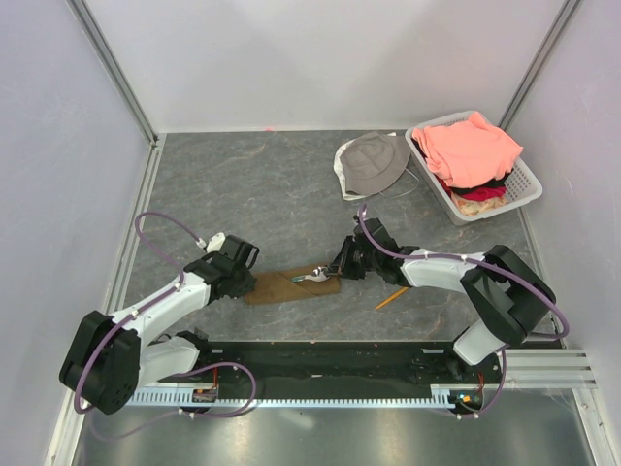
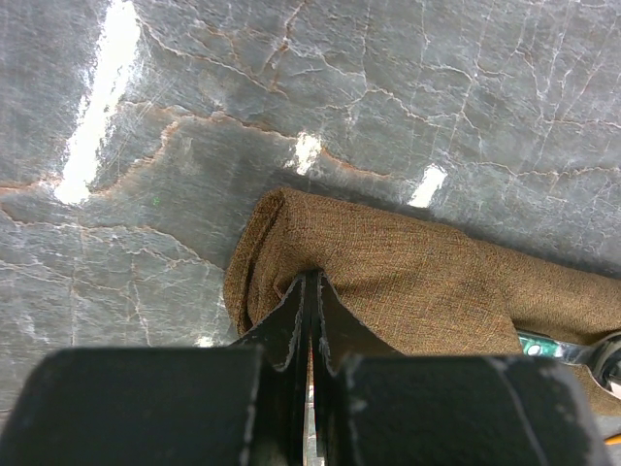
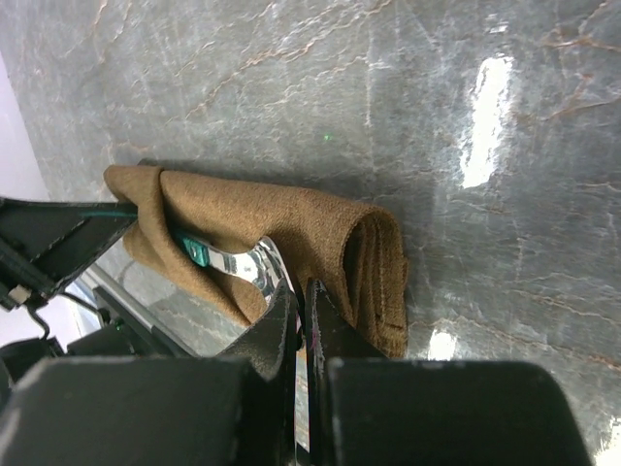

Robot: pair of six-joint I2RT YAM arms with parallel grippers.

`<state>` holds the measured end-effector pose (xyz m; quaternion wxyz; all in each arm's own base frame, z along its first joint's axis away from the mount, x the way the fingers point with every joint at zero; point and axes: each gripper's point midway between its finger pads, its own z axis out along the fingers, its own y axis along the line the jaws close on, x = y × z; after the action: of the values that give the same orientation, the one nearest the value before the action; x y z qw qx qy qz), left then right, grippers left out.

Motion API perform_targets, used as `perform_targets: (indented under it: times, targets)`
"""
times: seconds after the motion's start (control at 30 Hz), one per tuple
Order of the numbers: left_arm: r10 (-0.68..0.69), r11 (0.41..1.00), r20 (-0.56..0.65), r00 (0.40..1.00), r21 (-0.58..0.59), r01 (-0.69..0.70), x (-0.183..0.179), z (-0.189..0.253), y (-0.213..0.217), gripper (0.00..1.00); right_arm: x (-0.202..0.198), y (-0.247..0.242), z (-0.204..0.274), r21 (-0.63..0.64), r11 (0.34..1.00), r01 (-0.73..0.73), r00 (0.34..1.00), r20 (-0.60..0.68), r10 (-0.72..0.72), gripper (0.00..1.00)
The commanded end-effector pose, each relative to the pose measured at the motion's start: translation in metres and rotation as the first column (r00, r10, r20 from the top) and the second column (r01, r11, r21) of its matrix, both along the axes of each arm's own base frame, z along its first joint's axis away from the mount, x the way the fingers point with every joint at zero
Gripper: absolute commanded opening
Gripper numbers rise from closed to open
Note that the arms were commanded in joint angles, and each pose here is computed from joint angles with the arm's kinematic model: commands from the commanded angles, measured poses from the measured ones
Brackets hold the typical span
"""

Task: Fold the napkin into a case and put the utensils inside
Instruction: Insert the spoon into the folded napkin.

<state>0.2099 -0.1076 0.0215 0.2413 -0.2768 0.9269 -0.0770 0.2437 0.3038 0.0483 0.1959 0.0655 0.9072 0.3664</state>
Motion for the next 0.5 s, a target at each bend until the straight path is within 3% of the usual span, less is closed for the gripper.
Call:
perform_targets:
  times: [0.0,0.2,0.27,0.3,0.33,0.47]
  targets:
    - [0.019,1.000,-0.091,0.996,-0.012,-0.020,-0.023,-0.021,0.002,0.02,0.022,0.023,0.025,0.087,0.995,0.040,0.997,0.063,-0.046,0.00]
    - [0.013,1.000,-0.083,0.996,-0.013,-0.015,-0.021,-0.019,0.002,0.02,0.026,0.030,0.023,0.048,0.999,0.000,0.996,0.090,-0.004,0.01]
    - [0.001,1.000,-0.073,0.997,-0.023,-0.003,-0.020,-0.016,0.000,0.02,0.026,0.031,0.025,0.033,0.999,-0.028,0.994,0.106,0.025,0.07]
    - [-0.008,0.999,-0.064,0.998,-0.033,0.006,-0.018,-0.013,-0.002,0.02,0.026,0.030,0.026,0.023,0.999,-0.031,0.993,0.111,0.028,0.11]
    - [-0.027,0.999,-0.058,0.998,-0.035,0.025,-0.018,-0.011,-0.004,0.02,0.029,0.030,0.034,0.022,0.999,-0.028,0.991,0.134,0.025,0.24]
    - [-0.088,0.990,0.018,0.996,-0.105,0.090,-0.012,0.013,-0.017,0.03,0.031,0.012,0.045,-0.094,0.995,-0.018,0.986,0.163,0.034,0.53]
